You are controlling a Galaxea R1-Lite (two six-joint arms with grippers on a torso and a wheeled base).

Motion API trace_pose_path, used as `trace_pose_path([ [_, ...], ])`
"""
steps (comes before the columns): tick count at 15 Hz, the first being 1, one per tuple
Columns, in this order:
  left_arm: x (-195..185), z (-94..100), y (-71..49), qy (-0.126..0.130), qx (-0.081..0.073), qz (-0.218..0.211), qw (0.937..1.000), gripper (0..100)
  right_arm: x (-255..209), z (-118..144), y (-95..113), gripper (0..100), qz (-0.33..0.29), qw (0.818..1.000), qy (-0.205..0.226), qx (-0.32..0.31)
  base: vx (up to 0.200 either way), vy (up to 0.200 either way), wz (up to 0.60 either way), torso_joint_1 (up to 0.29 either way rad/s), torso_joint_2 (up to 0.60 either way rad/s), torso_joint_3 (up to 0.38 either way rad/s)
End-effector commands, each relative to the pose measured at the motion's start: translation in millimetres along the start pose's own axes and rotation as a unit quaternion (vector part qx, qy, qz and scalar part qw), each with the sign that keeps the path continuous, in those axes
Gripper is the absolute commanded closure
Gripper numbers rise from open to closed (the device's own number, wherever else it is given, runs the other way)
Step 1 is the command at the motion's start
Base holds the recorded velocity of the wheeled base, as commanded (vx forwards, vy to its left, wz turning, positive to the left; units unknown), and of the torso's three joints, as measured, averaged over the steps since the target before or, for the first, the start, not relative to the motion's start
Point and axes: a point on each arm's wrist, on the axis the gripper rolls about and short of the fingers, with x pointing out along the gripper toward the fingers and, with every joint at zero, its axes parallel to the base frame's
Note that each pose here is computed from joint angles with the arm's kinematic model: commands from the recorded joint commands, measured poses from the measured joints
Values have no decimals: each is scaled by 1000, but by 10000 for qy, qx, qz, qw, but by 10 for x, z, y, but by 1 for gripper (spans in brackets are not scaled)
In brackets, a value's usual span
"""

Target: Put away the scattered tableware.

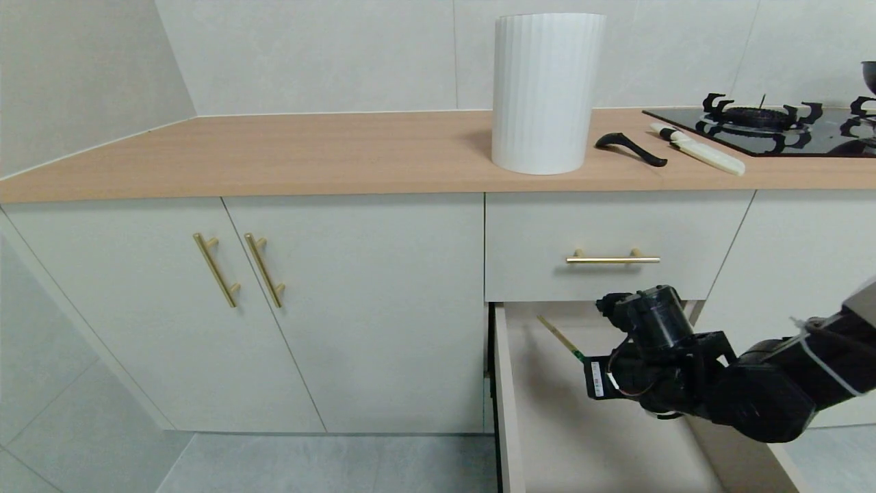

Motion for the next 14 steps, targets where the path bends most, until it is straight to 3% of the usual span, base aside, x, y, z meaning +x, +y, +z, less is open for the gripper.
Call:
trace_pose_path([
  [1,0,0,0,1,-1,-3,10000,0,283,-193,14,100,-152,9995,293,-20,0,0,0,0,0,0],
  [10,0,0,0,1,-1,-3,10000,0,731,-623,93,100,-417,9958,757,-305,0,0,0,0,0,0],
  [14,0,0,0,1,-1,-3,10000,0,759,-659,98,100,-454,9951,803,-341,0,0,0,0,0,0],
])
